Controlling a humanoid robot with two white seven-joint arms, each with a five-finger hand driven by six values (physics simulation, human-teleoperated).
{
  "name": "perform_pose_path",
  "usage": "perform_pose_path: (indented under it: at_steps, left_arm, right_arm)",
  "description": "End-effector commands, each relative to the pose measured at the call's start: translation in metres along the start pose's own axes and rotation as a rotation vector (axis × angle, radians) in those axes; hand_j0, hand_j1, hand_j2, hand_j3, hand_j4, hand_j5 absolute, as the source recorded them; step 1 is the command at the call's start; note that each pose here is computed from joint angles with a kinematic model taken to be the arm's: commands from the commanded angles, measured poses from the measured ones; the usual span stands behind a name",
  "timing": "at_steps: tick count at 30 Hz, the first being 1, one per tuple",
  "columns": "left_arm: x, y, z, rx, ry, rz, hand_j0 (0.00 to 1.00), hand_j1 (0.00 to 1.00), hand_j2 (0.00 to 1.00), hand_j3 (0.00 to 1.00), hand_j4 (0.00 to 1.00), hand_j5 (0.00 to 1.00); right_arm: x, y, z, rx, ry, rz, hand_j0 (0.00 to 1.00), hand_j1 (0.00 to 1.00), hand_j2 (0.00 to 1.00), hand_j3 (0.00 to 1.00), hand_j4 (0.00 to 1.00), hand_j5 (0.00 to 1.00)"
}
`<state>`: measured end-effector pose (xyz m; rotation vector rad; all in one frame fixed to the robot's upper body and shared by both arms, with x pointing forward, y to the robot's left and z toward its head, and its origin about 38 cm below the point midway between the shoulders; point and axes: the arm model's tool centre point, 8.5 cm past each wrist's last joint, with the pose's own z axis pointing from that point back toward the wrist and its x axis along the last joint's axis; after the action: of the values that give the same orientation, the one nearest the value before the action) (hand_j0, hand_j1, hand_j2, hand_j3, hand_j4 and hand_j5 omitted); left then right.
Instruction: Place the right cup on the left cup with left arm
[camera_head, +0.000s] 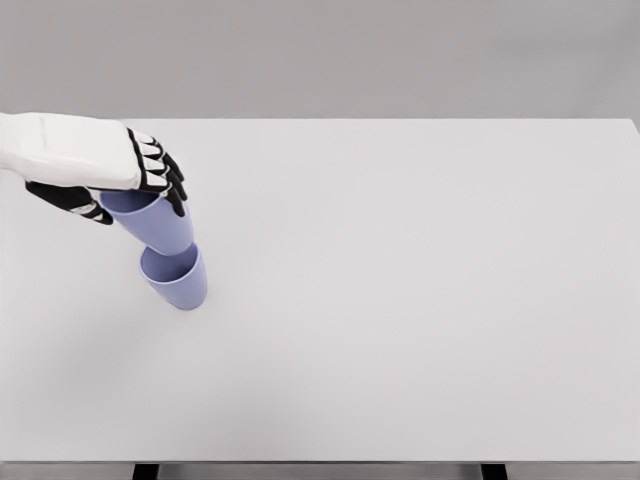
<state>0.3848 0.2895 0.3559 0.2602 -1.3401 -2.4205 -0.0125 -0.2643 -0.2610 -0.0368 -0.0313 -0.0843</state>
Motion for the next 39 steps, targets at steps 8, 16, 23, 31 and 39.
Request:
perform_pose_path:
  at_steps: [8,16,23,31,39]
  left_arm:
    - [-0.001,-0.008,0.002,-0.014,0.006,0.024,0.74,0.74,0.74,0.74,0.74,0.74]
    - [0.0,-0.013,-0.001,-0.023,-0.001,0.033,0.74,0.74,0.74,0.74,0.74,0.74]
    - [0.0,-0.014,-0.002,-0.024,-0.004,0.036,0.74,0.74,0.74,0.74,0.74,0.74]
    - [0.001,-0.017,-0.007,-0.032,-0.017,0.042,0.74,0.74,0.74,0.74,0.74,0.74]
    - [0.0,-0.018,-0.007,-0.037,-0.012,0.036,0.77,0.77,0.77,0.77,0.77,0.77]
  right_arm:
    - [0.0,0.0,0.0,0.0,-0.001,0.0,1.0,1.0,1.0,1.0,1.0,1.0]
    - [0.0,0.0,0.0,0.0,0.0,0.0,1.0,1.0,1.0,1.0,1.0,1.0]
    - [0.0,0.0,0.0,0.0,0.0,0.0,1.0,1.0,1.0,1.0,1.0,1.0]
    - [0.0,0.0,0.0,0.0,0.0,0.0,1.0,1.0,1.0,1.0,1.0,1.0]
    - [0.0,0.0,0.0,0.0,0.0,0.0,1.0,1.0,1.0,1.0,1.0,1.0]
